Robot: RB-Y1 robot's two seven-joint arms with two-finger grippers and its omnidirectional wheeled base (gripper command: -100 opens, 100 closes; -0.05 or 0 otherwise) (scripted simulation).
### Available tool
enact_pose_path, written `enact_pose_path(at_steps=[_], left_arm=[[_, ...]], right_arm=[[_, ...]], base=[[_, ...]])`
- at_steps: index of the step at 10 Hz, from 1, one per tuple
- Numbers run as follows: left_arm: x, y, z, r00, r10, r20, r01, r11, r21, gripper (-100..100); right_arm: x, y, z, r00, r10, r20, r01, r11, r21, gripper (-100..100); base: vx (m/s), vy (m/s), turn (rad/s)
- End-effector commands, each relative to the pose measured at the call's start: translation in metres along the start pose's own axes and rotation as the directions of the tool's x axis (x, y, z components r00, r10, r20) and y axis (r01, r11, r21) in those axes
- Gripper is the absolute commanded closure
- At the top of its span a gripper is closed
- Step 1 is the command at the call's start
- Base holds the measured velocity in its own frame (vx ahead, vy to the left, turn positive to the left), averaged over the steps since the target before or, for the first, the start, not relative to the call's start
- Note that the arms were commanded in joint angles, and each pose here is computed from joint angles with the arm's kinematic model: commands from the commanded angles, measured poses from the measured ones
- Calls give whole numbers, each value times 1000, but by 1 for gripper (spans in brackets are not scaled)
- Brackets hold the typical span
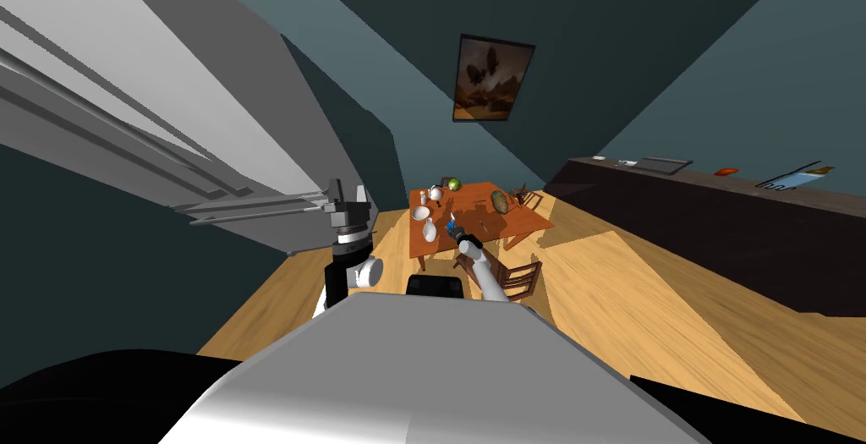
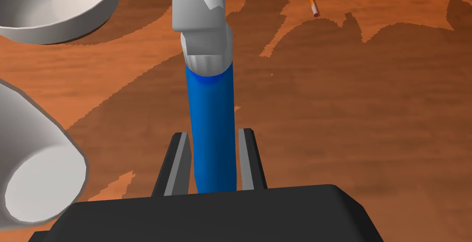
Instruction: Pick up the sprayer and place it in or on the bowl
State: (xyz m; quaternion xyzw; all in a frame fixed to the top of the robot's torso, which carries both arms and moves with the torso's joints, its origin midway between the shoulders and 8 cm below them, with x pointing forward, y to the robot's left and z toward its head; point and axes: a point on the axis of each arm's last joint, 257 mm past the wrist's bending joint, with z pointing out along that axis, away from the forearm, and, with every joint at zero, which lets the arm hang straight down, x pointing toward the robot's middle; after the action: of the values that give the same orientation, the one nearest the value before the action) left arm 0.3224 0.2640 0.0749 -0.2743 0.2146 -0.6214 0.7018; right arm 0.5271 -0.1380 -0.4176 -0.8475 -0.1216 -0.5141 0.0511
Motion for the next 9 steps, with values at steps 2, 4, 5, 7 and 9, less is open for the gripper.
enact_pose_path(at_steps=[2, 4, 5, 7, 9], left_arm=[[0, 0, 0, 1000, 0, 0, 0, 1000, 0, 0], [0, 0, 0, 1000, 0, 0, 0, 1000, 0, 0], [0, 0, 0, 1000, 0, 0, 0, 1000, 0, 0], [0, 0, 0, 1000, 0, 0, 0, 1000, 0, 0], [0, 0, 0, 1000, 0, 0, 0, 1000, 0, 0]], right_arm=[[0, 0, 0, 1000, 0, 0, 0, 1000, 0, 100], [0, 0, 0, 1000, 0, 0, 0, 1000, 0, 100], [0, 0, 0, 1000, -1, 0, 1, 1000, 0, 0], [0, 32, -1, 1000, -30, 0, 30, 999, -40, 100], [5, 62, -3, 999, -50, -6, 50, 995, -83, 100]], base=[[0, 0, 0], [0, 0, 0], [0, 0, 0], [-70, 41, 111], [-88, 41, 89]])
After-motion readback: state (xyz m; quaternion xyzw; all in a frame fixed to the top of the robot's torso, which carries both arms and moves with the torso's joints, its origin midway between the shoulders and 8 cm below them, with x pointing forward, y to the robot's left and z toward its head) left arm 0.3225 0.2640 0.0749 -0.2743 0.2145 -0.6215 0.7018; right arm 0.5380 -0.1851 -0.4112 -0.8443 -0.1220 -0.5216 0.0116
